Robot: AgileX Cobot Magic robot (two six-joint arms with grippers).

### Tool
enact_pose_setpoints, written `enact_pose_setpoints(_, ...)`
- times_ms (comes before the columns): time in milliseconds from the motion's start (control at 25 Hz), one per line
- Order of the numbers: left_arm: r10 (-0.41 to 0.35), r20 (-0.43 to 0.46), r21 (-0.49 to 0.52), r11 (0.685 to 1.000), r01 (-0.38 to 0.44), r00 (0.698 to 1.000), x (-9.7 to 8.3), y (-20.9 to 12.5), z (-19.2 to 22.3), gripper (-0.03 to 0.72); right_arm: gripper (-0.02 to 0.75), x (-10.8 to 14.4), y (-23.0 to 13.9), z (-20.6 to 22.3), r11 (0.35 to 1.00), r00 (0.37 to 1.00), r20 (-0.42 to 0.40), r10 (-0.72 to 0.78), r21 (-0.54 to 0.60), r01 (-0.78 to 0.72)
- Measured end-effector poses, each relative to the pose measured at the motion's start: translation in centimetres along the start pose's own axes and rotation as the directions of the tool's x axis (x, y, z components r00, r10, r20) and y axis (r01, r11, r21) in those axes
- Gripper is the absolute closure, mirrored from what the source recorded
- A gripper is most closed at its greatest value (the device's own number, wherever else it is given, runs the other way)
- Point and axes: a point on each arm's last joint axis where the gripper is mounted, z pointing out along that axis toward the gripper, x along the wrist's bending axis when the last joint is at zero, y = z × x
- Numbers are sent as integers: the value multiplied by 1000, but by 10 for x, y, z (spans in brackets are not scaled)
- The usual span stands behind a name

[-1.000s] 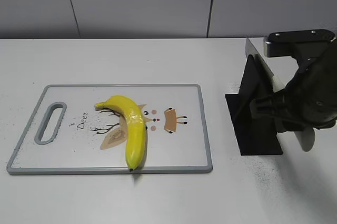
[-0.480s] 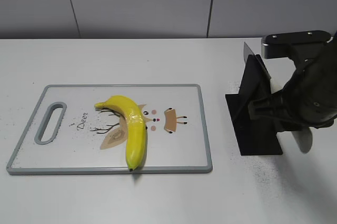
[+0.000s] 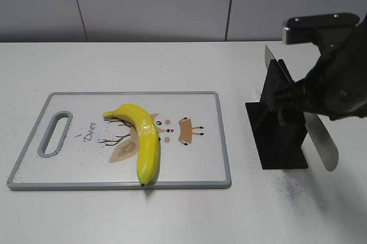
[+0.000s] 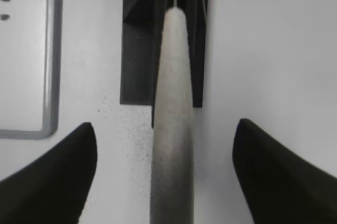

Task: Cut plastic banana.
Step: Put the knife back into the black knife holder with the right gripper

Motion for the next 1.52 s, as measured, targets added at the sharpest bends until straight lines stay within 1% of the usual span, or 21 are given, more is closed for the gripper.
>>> enact_pose_setpoints(80,0,0,0,1000,0,1000,0,0,0,169,121,1,11,-15,999,1000,-12,-20,-43,20)
enact_pose_setpoints(280,0,0,0,1000,0,1000,0,0,0,159,120,1,40,-76,967,989,-76,-125,-230,105)
enact_pose_setpoints(400,-1,3,0,1000,1,1000,0,0,0,93,120,-3,43,-108,938,975,-119,-186,-318,140)
enact_pose_setpoints(480,-2,3,-1,1000,2,1000,0,0,0,48,120,-6,37,-124,924,963,-146,-228,-346,166)
enact_pose_setpoints(520,-2,3,-1,1000,2,1000,0,0,0,39,120,-8,33,-131,921,957,-164,-239,-351,169)
enact_pose_setpoints(640,-2,3,-1,1000,2,1000,0,0,0,30,120,-16,18,-147,913,944,-187,-272,-360,192)
enact_pose_setpoints(800,-2,4,-1,1000,2,1000,0,0,0,31,120,-32,-11,-153,904,937,-183,-297,-371,214)
enact_pose_setpoints(1000,-3,5,-1,1000,3,1000,0,0,0,38,130,-54,-57,-146,903,935,-178,-306,-366,225)
enact_pose_setpoints(1240,-4,7,12,1000,4,1000,-1,-2,2,55,144,-80,-113,-137,885,935,-178,-307,-416,211)
enact_pose_setpoints(1400,-4,7,12,1000,4,1000,-1,-2,2,68,144,-94,-144,-129,878,936,-180,-302,-436,199)
enact_pose_setpoints(1520,-4,7,14,1000,4,1000,-1,-2,2,91,144,-105,-165,-127,869,935,-173,-309,-451,204)
